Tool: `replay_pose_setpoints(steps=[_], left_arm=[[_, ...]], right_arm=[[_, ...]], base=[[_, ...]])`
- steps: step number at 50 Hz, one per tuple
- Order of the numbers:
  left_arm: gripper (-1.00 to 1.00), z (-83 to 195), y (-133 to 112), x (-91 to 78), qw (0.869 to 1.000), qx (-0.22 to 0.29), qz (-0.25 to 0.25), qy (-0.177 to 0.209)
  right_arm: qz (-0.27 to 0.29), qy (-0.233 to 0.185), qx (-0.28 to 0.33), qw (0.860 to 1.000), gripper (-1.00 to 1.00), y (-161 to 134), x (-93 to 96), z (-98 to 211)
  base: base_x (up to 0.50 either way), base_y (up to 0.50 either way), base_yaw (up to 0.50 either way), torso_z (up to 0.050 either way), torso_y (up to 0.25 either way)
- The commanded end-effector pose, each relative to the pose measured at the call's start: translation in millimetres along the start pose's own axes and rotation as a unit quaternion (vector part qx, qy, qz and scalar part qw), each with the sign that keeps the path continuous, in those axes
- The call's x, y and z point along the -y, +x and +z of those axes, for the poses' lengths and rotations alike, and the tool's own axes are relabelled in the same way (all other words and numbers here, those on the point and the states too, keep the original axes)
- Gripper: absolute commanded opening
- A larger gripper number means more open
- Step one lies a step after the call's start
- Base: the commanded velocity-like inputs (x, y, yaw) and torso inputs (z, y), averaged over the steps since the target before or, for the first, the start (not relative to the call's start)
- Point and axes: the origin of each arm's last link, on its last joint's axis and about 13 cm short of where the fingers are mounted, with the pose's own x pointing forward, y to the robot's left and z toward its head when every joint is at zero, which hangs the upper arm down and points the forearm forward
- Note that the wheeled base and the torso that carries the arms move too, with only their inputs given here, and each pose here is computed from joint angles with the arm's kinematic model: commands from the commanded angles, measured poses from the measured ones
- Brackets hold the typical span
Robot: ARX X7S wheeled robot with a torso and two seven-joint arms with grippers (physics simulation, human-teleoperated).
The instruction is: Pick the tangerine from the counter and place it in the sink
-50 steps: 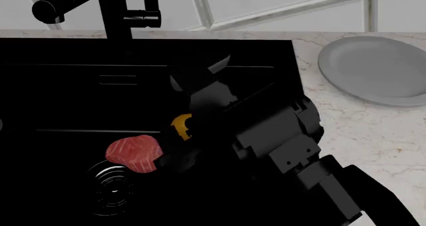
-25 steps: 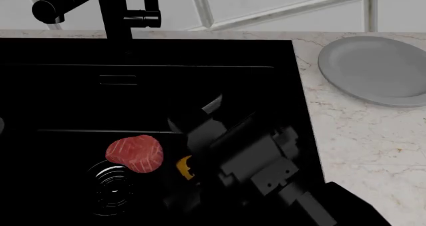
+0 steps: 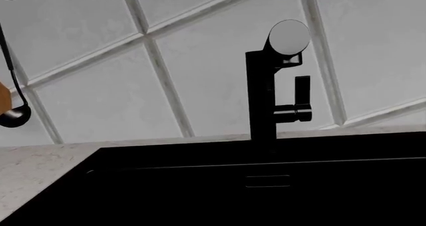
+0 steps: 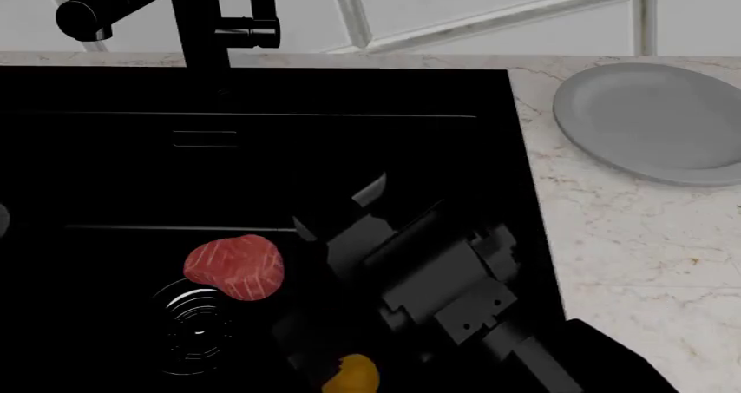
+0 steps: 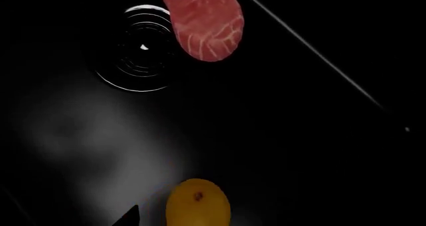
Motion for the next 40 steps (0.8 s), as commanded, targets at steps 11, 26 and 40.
replay_pose_setpoints(steps=[11,26,40], left_arm=[[1.0,0,-1,0.3,1.0,0.001,-0.001,-0.001],[1.0,0,0,1.1,1.0,-0.001,-0.003,-0.004],[1.0,1,1,3.0,1.0,-0.002,-0.007,-0.001]], right_arm=[[-0.001,-0.004,0.013,1.0,1.0,-6,1.5,4],[-0.002,0.005,0.046,0.999,1.0,-22,5.1,10],[-0.006,0.015,0.08,0.997,1.0,-36,10.3,17]], base=[[0.0,0.0,0.0,0.0,0.0],[0.0,0.0,0.0,0.0,0.0],[0.0,0.0,0.0,0.0,0.0]])
